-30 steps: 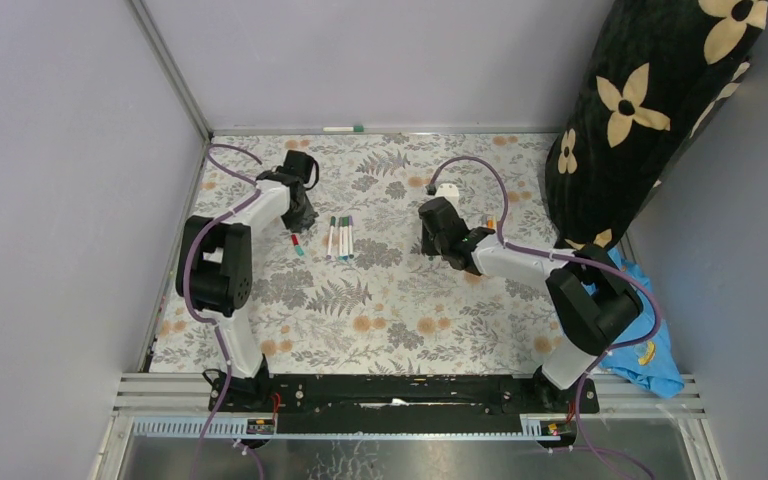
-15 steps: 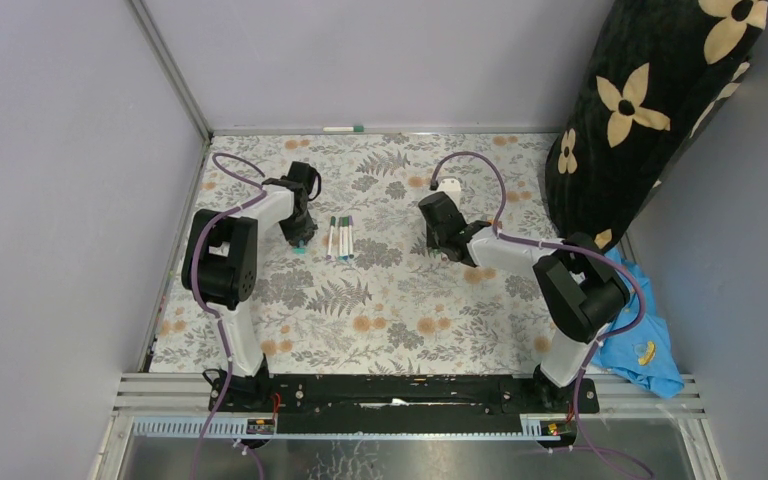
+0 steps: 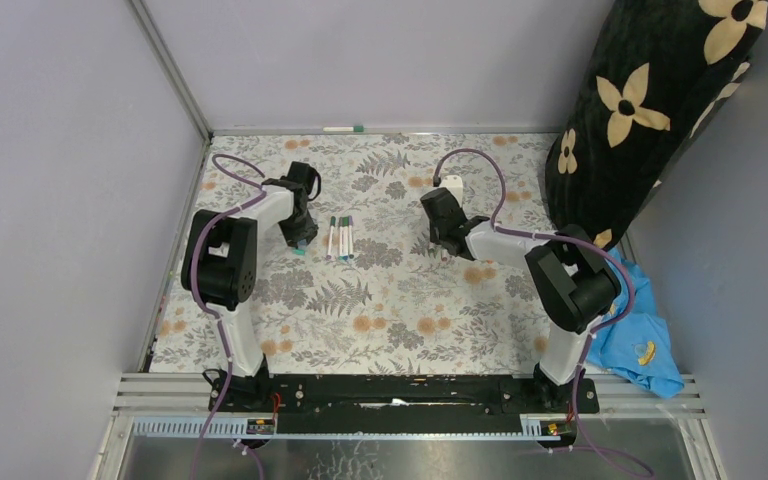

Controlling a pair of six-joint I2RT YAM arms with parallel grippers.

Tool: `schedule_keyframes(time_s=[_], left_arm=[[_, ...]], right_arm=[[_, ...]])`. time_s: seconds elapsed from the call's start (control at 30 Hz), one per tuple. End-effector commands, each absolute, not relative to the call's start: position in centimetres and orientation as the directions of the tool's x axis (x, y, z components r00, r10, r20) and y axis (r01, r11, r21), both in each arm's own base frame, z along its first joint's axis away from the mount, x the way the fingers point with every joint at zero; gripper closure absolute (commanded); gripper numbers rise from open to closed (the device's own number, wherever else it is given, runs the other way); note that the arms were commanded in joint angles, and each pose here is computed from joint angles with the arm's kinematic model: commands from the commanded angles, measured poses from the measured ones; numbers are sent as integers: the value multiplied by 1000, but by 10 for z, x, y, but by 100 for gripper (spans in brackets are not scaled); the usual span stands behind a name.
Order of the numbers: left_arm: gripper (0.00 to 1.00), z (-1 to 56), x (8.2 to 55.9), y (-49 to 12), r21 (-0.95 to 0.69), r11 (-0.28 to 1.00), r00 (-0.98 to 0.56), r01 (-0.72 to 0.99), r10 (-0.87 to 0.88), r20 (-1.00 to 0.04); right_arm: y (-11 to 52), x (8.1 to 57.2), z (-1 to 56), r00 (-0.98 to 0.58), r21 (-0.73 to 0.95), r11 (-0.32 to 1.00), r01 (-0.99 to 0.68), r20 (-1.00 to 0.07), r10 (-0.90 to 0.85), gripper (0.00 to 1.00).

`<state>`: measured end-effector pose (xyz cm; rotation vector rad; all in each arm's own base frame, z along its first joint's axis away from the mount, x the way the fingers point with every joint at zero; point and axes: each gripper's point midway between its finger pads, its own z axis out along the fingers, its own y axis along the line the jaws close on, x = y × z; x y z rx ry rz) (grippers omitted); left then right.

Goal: Open the pen caps

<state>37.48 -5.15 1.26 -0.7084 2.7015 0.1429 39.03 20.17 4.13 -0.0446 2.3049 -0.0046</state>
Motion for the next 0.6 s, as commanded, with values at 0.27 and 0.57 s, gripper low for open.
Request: schedule_keyframes(time_s=[0.27, 0.57], left_arm=[[51, 41, 391, -62, -103, 867, -772, -488, -484, -413], [42, 63, 423, -81, -168, 890, -765, -424, -451, -460]], right_arm=[[202, 410, 51, -629, -11, 1000, -5, -777, -12, 63], [203, 416, 82, -579, -14, 1000, -28, -815, -28, 60]])
